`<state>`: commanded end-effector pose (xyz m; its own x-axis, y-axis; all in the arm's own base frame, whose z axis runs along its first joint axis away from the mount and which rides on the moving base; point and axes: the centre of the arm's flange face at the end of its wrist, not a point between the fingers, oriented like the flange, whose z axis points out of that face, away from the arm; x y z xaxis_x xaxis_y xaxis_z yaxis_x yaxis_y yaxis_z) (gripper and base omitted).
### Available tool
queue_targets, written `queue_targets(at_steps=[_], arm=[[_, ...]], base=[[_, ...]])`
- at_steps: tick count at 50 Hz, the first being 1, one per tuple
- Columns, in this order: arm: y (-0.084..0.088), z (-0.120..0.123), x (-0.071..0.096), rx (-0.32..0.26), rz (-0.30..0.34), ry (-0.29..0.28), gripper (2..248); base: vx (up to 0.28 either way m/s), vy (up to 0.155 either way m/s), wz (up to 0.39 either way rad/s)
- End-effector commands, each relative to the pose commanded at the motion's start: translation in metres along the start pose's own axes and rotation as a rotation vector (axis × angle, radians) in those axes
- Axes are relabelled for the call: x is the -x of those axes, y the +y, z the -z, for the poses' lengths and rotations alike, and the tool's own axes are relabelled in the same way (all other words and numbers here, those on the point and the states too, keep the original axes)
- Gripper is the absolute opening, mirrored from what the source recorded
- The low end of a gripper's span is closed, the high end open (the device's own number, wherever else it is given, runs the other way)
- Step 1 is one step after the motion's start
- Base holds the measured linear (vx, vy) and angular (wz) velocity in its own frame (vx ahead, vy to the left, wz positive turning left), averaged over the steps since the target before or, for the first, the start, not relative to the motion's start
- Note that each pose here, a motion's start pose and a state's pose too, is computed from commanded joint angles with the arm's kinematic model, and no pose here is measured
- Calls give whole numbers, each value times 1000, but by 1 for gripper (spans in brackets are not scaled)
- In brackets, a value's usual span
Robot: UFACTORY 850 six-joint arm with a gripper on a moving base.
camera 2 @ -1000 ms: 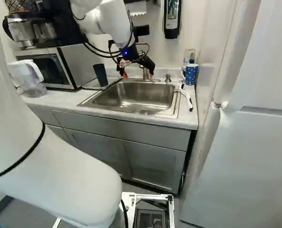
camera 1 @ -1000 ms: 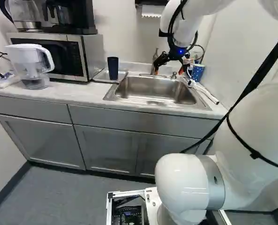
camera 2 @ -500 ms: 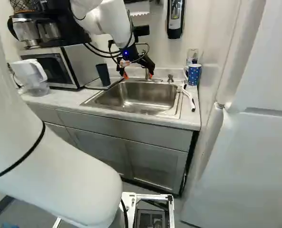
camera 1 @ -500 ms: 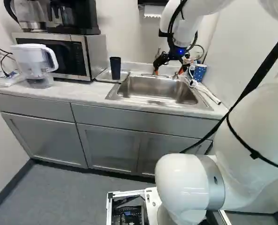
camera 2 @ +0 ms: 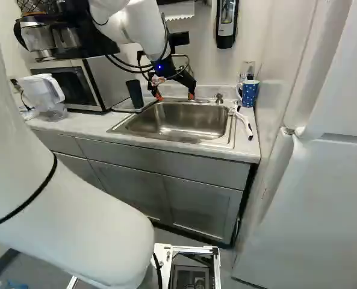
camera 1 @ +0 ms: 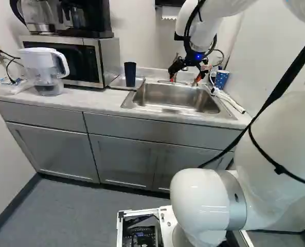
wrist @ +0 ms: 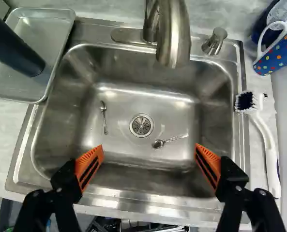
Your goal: Rinse the cup and place it in the tray
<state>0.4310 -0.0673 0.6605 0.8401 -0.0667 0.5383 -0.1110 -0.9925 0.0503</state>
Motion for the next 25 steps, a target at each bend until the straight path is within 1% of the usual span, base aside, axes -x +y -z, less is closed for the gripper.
queue_targets(at_steps=[14,25], arm=[[0,0,0,0,0,0,247],[0,0,0,0,0,0,247]], base=[[-87,68,0],[-119,66,-3]])
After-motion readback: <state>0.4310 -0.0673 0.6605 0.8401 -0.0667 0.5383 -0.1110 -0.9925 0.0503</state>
